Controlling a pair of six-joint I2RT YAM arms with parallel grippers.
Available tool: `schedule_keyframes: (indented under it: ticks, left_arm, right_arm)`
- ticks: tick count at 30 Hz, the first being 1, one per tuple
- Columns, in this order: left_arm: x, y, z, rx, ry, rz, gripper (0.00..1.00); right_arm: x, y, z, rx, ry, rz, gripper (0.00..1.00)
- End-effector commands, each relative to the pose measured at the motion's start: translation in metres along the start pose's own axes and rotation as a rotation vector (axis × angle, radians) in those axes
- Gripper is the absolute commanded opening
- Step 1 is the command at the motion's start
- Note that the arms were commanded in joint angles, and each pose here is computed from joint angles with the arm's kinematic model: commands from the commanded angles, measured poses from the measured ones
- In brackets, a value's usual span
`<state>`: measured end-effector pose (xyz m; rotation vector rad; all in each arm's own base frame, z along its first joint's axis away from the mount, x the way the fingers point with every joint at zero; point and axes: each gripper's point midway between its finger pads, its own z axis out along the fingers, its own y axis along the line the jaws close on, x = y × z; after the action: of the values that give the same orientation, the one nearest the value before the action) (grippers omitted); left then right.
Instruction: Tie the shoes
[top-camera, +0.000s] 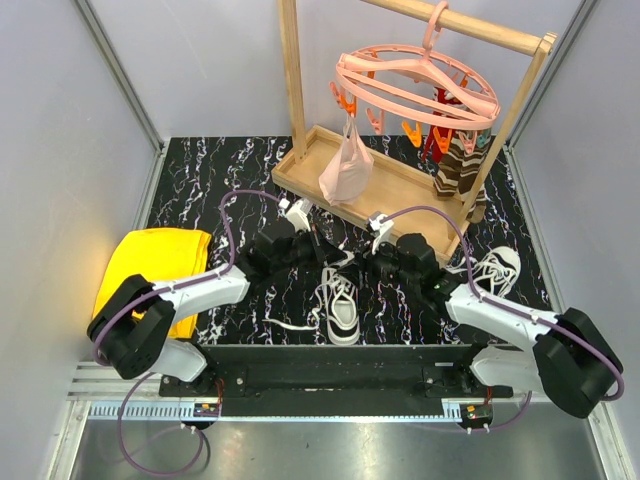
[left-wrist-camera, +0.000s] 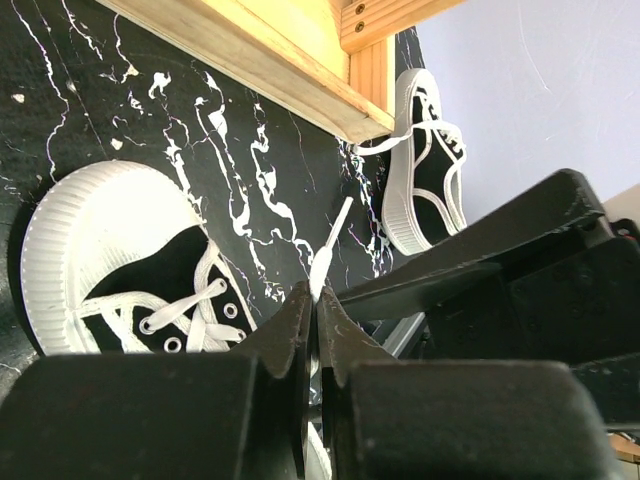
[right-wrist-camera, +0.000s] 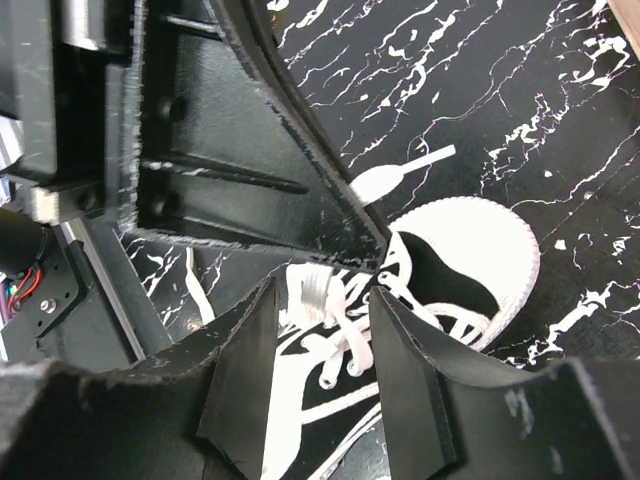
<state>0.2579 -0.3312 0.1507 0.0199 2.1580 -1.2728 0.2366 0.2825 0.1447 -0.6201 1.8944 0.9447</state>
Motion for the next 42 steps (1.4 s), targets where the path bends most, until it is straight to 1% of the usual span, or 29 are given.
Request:
schedule_keyframes:
  ticks: [1, 4, 5, 7, 8, 10, 11, 12, 13, 15, 17, 19, 22, 25, 32, 33, 34, 36, 37, 39, 40, 41, 42]
  left_arm:
    - [-0.015, -0.021, 0.002, 0.076, -0.039, 0.002, 0.06]
    - [-0.015, -0.021, 0.002, 0.074, -0.037, -0.001, 0.06]
    - [-0.014, -0.020, 0.002, 0.072, -0.035, -0.003, 0.06]
    - [-0.013, -0.018, 0.003, 0.066, -0.033, -0.011, 0.06]
    - [-0.013, -0.018, 0.003, 0.066, -0.033, -0.011, 0.06]
    - [-0.014, -0.018, 0.002, 0.063, -0.034, -0.010, 0.08]
    - [-0.015, -0.016, 0.002, 0.059, -0.036, -0.012, 0.11]
    - [-0.014, -0.016, 0.002, 0.056, -0.036, -0.012, 0.16]
    - [-0.017, -0.013, 0.000, 0.050, -0.044, -0.014, 0.25]
    - [-0.022, -0.010, -0.003, 0.042, -0.057, -0.001, 0.32]
    - [-0.028, -0.010, -0.009, 0.047, -0.064, 0.038, 0.32]
    - [-0.030, -0.009, -0.012, 0.056, -0.058, 0.055, 0.27]
    - [-0.029, -0.006, -0.014, 0.052, -0.053, 0.062, 0.28]
    - [-0.030, -0.005, -0.013, 0.055, -0.054, 0.079, 0.37]
    - [-0.021, -0.022, -0.012, 0.141, 0.013, 0.047, 0.50]
    - [-0.020, -0.022, -0.012, 0.143, 0.020, 0.045, 0.57]
    - [-0.020, -0.023, -0.014, 0.150, 0.019, 0.046, 0.62]
    - [-0.018, -0.026, -0.018, 0.172, 0.033, 0.040, 0.67]
    - [-0.016, -0.027, -0.019, 0.182, 0.044, 0.048, 0.67]
    - [-0.012, -0.031, -0.025, 0.231, 0.074, 0.122, 0.66]
    - [-0.012, -0.030, -0.027, 0.250, 0.077, 0.203, 0.62]
    - [-0.012, -0.031, -0.033, 0.273, 0.092, 0.245, 0.59]
    - [-0.021, -0.024, -0.037, 0.270, 0.075, 0.280, 0.56]
  right_arm:
    - [-0.029, 0.001, 0.009, -0.004, -0.091, -0.023, 0.48]
    - [-0.032, -0.005, 0.013, 0.025, -0.102, -0.021, 0.42]
    - [-0.033, -0.004, 0.013, 0.017, -0.104, -0.016, 0.38]
    - [-0.035, -0.002, 0.016, 0.007, -0.106, -0.009, 0.35]
    - [-0.037, 0.000, 0.016, -0.001, -0.109, -0.002, 0.26]
    - [-0.039, 0.004, 0.015, -0.021, -0.112, -0.002, 0.12]
    - [-0.037, 0.005, 0.014, -0.028, -0.108, -0.005, 0.00]
    - [-0.037, 0.006, 0.013, -0.033, -0.105, -0.009, 0.00]
    - [-0.033, 0.008, 0.011, -0.040, -0.092, -0.016, 0.00]
    - [-0.028, 0.008, 0.008, -0.043, -0.075, -0.036, 0.00]
    - [-0.021, 0.009, 0.000, -0.046, -0.052, -0.051, 0.00]
    - [-0.019, 0.012, -0.007, -0.052, -0.048, -0.062, 0.00]
    - [-0.010, 0.019, -0.018, -0.087, -0.034, -0.087, 0.00]
    - [-0.001, 0.023, -0.027, -0.114, -0.019, -0.109, 0.00]
    - [0.009, 0.018, -0.024, -0.106, 0.009, -0.119, 0.00]
    - [0.006, 0.018, -0.023, -0.106, 0.002, -0.124, 0.00]
    - [0.007, 0.017, -0.022, -0.104, 0.004, -0.124, 0.00]
    - [0.005, 0.016, -0.020, -0.098, -0.002, -0.126, 0.00]
    - [0.005, 0.016, -0.020, -0.096, -0.004, -0.126, 0.00]
    - [0.003, 0.017, -0.021, -0.099, -0.009, -0.128, 0.00]
    - [0.002, 0.017, -0.021, -0.098, -0.009, -0.133, 0.00]
    - [0.001, 0.017, -0.022, -0.099, -0.011, -0.135, 0.00]
    - [0.001, 0.017, -0.024, -0.096, -0.011, -0.138, 0.00]
